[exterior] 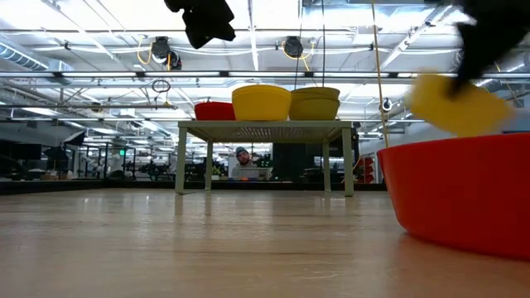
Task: Pick & Place Mini bowls
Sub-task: Stack the yellow bowl on the yellow bowl on the shelf
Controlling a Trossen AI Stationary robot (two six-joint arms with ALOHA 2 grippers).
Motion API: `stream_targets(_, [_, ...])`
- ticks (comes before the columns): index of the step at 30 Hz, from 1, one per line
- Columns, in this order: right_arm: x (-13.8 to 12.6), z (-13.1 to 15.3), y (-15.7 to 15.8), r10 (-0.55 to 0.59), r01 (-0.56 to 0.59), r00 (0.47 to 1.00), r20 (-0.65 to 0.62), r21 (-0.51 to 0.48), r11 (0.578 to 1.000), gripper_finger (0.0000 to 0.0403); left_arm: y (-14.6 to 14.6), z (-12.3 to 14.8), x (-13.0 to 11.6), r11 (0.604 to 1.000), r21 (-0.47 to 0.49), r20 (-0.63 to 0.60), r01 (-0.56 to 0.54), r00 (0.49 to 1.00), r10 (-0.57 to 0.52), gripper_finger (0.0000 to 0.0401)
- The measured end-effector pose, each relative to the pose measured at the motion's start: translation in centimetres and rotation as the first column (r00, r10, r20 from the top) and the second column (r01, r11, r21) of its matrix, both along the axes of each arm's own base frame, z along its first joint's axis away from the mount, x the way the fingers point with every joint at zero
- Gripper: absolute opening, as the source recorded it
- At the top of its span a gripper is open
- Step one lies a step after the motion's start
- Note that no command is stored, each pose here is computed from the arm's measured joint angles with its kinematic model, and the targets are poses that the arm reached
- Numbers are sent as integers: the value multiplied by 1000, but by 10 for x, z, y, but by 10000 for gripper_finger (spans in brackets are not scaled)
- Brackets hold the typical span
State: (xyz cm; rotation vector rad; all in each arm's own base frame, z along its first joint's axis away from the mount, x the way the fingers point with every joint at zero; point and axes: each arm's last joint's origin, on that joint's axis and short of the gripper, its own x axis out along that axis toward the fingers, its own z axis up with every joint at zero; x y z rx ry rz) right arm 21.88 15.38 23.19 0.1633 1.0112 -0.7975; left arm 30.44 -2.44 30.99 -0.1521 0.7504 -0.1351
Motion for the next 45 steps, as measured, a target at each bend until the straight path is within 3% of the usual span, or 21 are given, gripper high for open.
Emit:
stream_targets(4, [6,31,-18,142,-70,959,246,-279,958,1,0,0,0,1000,-3,0,-3,1000,3,159])
stream_targets(8, [22,58,-40,224,-80,929,295,-431,899,0,0,0,0,999,-31,-7,-22,1000,22,159])
stream_targets(11, [44,74,-64,289,-158,919,269,-419,894,0,0,0,0,998,-56,-11,-37,999,36,159])
stream_targets(15, [71,93,-96,423,-277,867,264,-450,849,0,0,0,0,997,-66,-10,-39,999,38,159])
stream_targets(19, [83,106,-132,471,-292,846,252,-520,803,0,-4,1,0,993,-120,-14,16,1000,-18,159])
stream_targets(25, [93,103,-181,561,-409,770,305,-439,800,0,-21,7,-2,989,-126,40,75,997,-70,159])
stream_targets(28, [101,96,-199,544,-390,779,313,-437,811,0,-29,11,-6,986,-145,45,80,996,-74,159])
stream_targets(31, [107,89,-210,543,-390,792,278,-454,801,0,-38,17,-8,982,-169,83,85,994,-72,159])
stream_targets(37, [122,70,-215,601,-469,770,215,-449,761,0,-55,25,-20,989,-124,113,80,991,-66,159])
stream_targets(45, [124,68,-214,644,-518,740,193,-448,729,0,-67,32,-27,996,-72,165,59,985,-47,159])
